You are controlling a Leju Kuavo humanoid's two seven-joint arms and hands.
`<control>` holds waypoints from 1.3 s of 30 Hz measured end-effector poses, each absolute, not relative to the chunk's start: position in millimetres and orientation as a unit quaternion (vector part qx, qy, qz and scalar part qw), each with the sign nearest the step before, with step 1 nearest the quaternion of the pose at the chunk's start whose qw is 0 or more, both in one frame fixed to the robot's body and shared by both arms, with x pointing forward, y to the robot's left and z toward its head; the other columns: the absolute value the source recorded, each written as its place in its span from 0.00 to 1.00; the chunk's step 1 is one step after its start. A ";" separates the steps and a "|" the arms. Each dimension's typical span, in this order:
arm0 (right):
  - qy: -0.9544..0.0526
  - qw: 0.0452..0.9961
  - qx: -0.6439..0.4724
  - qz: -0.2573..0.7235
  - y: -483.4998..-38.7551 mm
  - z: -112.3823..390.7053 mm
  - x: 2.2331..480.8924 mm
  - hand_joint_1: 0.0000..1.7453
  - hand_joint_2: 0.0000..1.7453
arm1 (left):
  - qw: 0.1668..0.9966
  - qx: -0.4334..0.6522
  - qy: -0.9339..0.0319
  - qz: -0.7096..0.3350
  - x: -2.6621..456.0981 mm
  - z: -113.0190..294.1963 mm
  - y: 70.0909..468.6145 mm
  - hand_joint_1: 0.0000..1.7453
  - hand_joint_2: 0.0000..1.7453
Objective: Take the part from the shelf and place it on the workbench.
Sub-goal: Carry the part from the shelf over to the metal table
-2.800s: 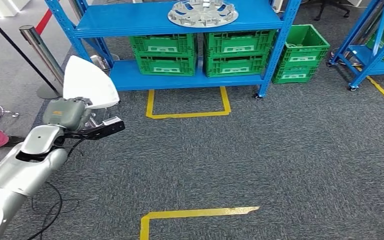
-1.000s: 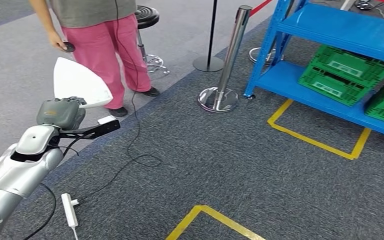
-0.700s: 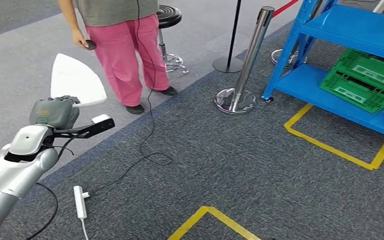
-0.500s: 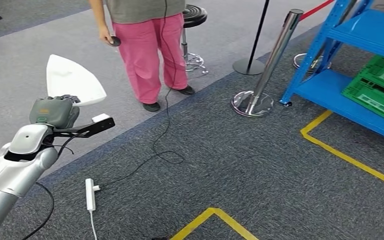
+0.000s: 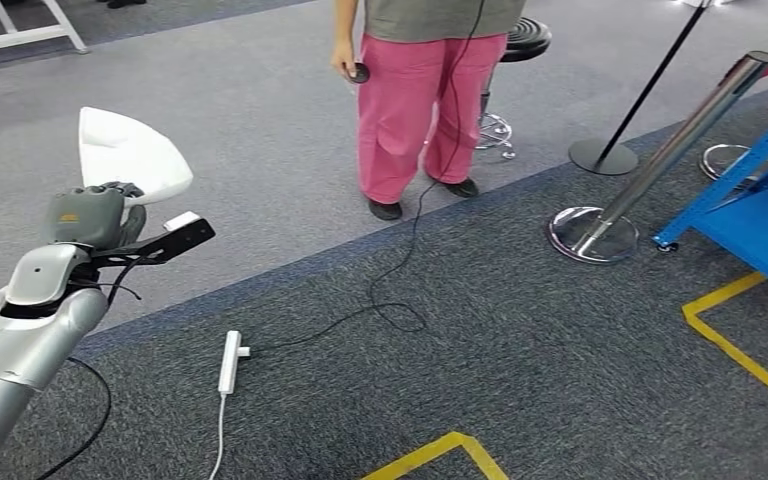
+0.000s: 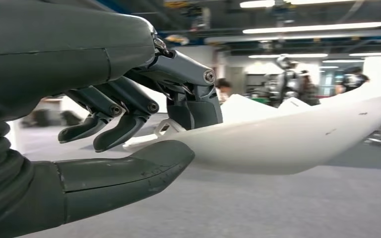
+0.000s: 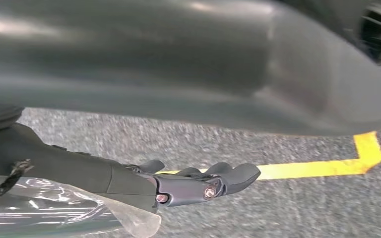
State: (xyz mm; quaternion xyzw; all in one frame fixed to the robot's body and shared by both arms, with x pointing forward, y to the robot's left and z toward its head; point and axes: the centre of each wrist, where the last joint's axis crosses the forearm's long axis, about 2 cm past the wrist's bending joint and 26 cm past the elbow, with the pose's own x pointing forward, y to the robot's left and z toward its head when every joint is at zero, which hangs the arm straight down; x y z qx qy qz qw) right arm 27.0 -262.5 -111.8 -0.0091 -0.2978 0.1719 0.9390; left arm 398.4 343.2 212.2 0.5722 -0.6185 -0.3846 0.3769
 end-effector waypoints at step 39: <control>-0.277 0.940 -0.001 0.200 -243.7 -109.8 27.0 0.00 0.00 | 0.391 0.606 -0.589 -0.365 377.3 202.2 404.4 1.00 1.00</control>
